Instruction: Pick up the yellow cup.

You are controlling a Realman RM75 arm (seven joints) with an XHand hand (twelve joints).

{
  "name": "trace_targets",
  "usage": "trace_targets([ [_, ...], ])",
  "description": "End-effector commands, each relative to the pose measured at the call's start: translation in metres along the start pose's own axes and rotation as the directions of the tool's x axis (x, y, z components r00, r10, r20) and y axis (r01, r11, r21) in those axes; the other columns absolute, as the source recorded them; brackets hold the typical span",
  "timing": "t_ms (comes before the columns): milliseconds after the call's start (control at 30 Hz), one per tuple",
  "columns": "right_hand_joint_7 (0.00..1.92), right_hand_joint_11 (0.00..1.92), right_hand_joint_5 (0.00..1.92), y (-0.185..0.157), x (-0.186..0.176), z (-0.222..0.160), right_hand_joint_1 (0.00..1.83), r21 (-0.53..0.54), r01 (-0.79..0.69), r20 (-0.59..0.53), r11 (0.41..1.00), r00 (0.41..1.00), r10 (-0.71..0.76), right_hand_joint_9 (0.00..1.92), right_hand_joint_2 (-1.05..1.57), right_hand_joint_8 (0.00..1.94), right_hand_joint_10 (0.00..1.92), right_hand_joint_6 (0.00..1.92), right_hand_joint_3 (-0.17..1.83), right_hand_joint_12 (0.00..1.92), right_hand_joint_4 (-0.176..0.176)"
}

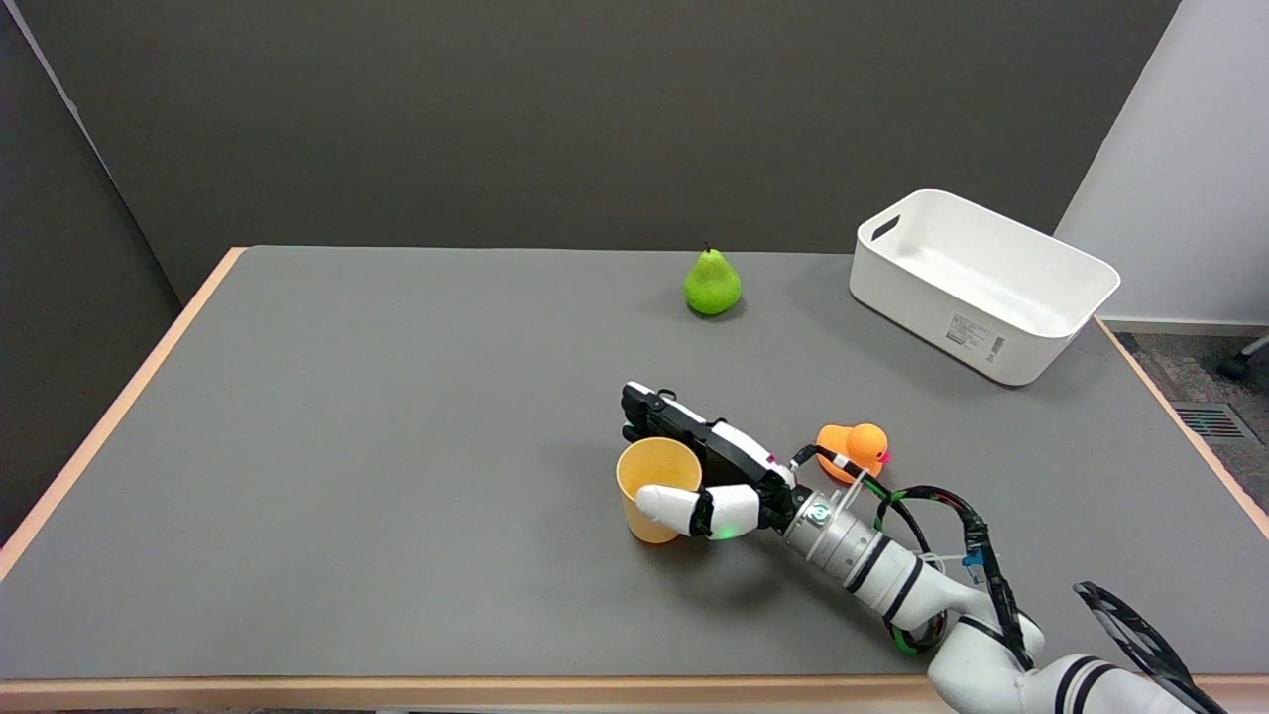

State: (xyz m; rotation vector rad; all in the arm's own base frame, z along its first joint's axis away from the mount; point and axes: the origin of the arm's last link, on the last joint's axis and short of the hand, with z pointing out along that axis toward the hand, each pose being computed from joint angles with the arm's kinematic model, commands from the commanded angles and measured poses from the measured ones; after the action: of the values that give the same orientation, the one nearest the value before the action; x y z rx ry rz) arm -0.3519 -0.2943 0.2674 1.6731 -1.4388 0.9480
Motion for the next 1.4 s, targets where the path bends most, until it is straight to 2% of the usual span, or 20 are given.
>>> trace_targets([
  [33, 0.00, 0.00, 0.00, 0.003, -0.009, -0.001, 0.89, 0.009, 0.024, 0.053, 1.000, 0.998, -0.024, 0.00, 0.59, 0.00, 0.00, 0.00, 0.74, 0.31, -0.176],
  [567, 0.00, 0.00, 0.00, 0.011, -0.017, -0.001, 0.86, -0.012, 0.024, 0.065, 1.000, 0.998, -0.023, 0.00, 0.59, 0.00, 0.00, 0.00, 0.71, 0.24, -0.176],
  [1100, 0.00, 0.00, 0.00, 0.015, -0.015, 0.004, 0.88, -0.019, 0.024, 0.054, 1.000, 0.998, -0.023, 0.00, 0.59, 0.00, 0.00, 0.00, 0.75, 0.29, -0.176],
  [1300, 0.00, 0.00, 0.00, 0.014, -0.016, 0.007, 0.92, -0.015, 0.021, 0.052, 1.000, 0.998, -0.021, 0.00, 0.60, 0.00, 0.00, 0.00, 0.80, 0.34, -0.176],
  [1400, 0.00, 0.00, 0.00, 0.014, -0.016, 0.008, 0.96, -0.013, 0.022, 0.051, 1.000, 0.998, -0.021, 0.00, 0.63, 0.02, 0.02, 0.11, 0.92, 0.50, -0.176],
])
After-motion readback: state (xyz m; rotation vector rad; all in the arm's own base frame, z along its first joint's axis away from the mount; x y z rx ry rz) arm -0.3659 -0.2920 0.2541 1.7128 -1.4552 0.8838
